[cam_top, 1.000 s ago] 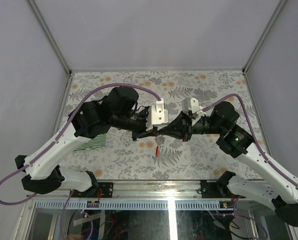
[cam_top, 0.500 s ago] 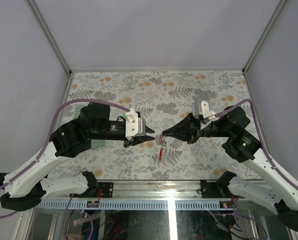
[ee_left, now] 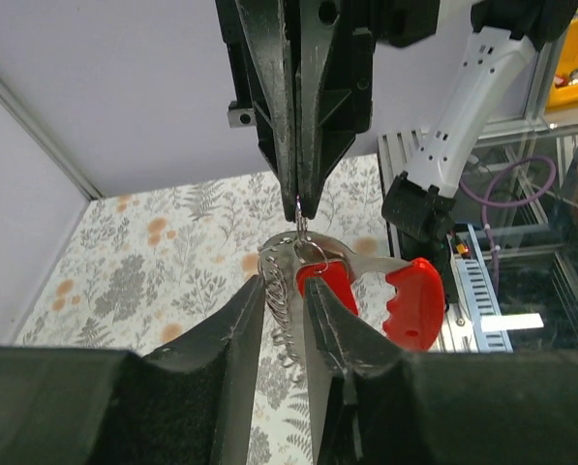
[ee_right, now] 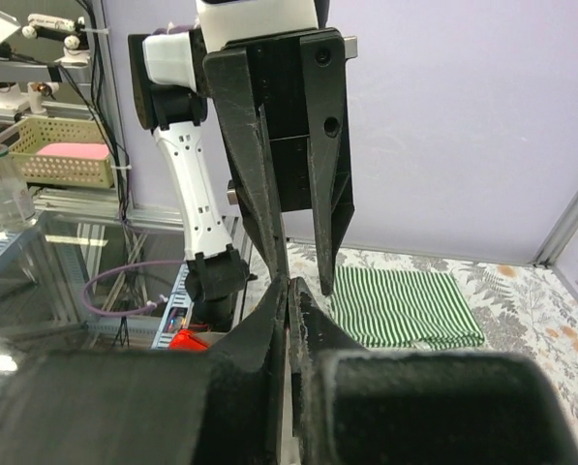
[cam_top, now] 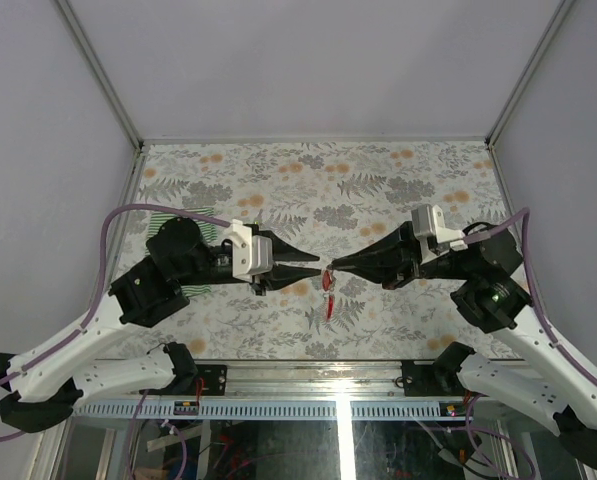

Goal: Put the keys on the keyring

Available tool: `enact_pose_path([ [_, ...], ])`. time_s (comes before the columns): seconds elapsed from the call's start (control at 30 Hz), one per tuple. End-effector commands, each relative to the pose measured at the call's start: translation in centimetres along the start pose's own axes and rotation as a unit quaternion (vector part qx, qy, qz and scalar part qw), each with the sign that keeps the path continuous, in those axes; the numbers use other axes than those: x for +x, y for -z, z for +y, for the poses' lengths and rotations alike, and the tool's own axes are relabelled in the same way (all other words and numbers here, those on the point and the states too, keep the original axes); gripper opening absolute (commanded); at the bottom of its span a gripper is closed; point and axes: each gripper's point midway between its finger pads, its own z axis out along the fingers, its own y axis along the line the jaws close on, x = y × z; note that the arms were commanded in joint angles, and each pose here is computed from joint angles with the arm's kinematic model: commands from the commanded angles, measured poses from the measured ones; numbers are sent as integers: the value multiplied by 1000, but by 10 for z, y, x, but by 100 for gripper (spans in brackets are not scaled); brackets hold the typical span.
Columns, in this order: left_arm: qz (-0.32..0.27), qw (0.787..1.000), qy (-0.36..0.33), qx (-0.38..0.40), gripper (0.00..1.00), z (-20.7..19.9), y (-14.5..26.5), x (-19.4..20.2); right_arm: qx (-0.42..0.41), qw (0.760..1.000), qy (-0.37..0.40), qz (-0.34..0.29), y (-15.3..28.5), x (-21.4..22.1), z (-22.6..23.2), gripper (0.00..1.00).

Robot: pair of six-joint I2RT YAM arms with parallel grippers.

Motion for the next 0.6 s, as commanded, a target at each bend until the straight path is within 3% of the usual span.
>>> enact_pose_path([
  [0.0,-87,996,-23,-3,23,0,0,-38,9,997,22,-80,-1,-36,1,0],
  [0.17,-113,993,-24,-3,22,-2,2,-45,6,992,-1,-130,-2,-45,2,0],
  [0.57,-131,991,-26,-1,16,-1,-1,-52,-4,990,-8,-144,-4,-48,3,0],
])
